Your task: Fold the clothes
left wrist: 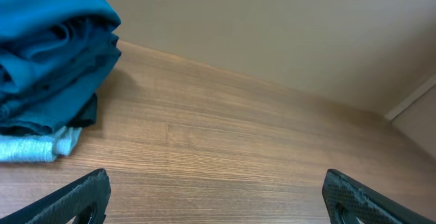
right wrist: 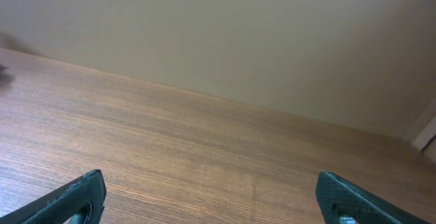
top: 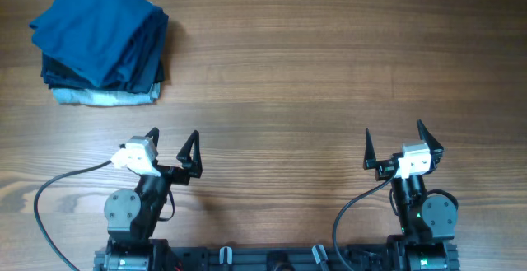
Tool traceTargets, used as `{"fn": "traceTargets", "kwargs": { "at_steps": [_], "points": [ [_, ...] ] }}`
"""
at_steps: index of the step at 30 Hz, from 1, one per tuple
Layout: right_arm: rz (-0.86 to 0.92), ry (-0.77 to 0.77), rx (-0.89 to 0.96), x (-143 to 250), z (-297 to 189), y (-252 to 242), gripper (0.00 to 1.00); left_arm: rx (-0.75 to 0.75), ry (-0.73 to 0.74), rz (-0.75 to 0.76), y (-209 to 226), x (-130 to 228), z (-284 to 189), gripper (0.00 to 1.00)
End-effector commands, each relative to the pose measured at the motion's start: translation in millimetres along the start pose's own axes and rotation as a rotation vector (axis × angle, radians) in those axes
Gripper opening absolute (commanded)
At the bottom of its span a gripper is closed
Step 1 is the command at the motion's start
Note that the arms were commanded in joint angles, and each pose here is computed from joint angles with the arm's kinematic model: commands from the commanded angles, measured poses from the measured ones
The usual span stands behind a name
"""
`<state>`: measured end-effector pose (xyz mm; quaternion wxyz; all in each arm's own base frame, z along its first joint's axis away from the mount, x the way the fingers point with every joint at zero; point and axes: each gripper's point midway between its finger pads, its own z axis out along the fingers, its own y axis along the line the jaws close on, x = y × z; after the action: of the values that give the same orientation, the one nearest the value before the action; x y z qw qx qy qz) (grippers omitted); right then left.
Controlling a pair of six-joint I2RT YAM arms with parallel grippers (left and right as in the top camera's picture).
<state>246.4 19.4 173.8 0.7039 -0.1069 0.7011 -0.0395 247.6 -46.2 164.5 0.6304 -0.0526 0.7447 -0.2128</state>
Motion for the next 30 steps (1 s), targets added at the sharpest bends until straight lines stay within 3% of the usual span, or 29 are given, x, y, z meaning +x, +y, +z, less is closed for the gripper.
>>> {"fn": "traceTargets", "kwargs": {
  "at_steps": [1, 10, 14, 30],
  "points": [
    [-0.01, -0.011, -0.01, -2, 0, 2, 1.0, -0.015, -0.034, 0.106, 6, 2, -2, 1.0],
    [-0.01, -0.011, -0.01, -2, 0, 2, 1.0, -0.059, -0.069, 0.415, 12, 0, -7, 1.0],
    [-0.01, -0.011, -0.01, -2, 0, 2, 1.0, -0.168, -0.076, 0.408, 30, -4, -9, 1.0],
    [-0.01, -0.011, -0.01, -2, 0, 2, 1.0, -0.161, -0.072, 0.404, 29, -3, -9, 1.0]
  ]
}}
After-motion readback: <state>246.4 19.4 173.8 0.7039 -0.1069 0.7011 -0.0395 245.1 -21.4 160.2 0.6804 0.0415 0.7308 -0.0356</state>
